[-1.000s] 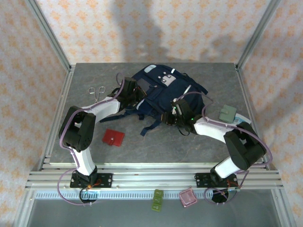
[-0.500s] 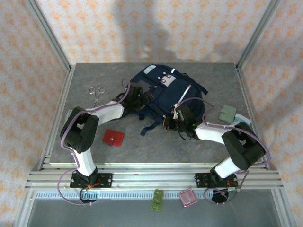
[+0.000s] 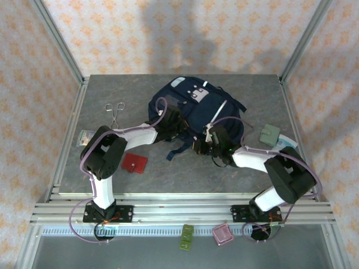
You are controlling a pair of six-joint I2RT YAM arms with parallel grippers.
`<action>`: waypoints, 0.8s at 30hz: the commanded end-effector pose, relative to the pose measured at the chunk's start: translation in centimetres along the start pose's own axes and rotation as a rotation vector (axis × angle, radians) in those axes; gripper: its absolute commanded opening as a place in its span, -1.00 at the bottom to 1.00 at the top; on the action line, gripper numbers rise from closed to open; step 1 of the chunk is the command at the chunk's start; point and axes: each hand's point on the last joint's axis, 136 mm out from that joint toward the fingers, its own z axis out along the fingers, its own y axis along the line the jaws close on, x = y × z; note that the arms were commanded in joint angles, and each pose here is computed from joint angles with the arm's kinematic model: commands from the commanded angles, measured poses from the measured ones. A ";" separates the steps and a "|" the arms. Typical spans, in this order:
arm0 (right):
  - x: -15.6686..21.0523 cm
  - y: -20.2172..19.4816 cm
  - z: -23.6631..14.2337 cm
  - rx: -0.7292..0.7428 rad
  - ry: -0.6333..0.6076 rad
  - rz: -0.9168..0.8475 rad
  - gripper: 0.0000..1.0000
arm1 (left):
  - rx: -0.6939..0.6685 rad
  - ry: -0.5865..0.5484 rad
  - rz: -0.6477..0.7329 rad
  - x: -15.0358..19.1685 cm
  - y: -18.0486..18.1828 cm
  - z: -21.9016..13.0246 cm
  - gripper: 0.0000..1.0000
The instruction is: Pack books, pencil case, and school supplies into a backpack
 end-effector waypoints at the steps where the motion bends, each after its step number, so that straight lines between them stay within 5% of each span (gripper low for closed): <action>1: -1.1 -0.3 -1.7 0.043 -0.065 -0.017 -0.73 | 0.032 -0.016 0.029 -1.0 -2.0 -0.2 -1.00; 8: -3.5 -0.8 -4.0 0.116 -0.186 -0.001 -0.66 | 0.141 -0.022 0.019 -1.6 -5.4 -2.7 -1.00; 18: -0.4 -2.7 -1.9 0.101 -0.109 0.048 -0.81 | 0.274 -0.029 -0.008 -2.4 -9.0 -5.3 -1.00; 24: -2.5 -1.7 -3.1 0.123 -0.161 0.017 -0.56 | 0.292 -0.019 -0.009 -2.3 -9.4 -5.6 -1.00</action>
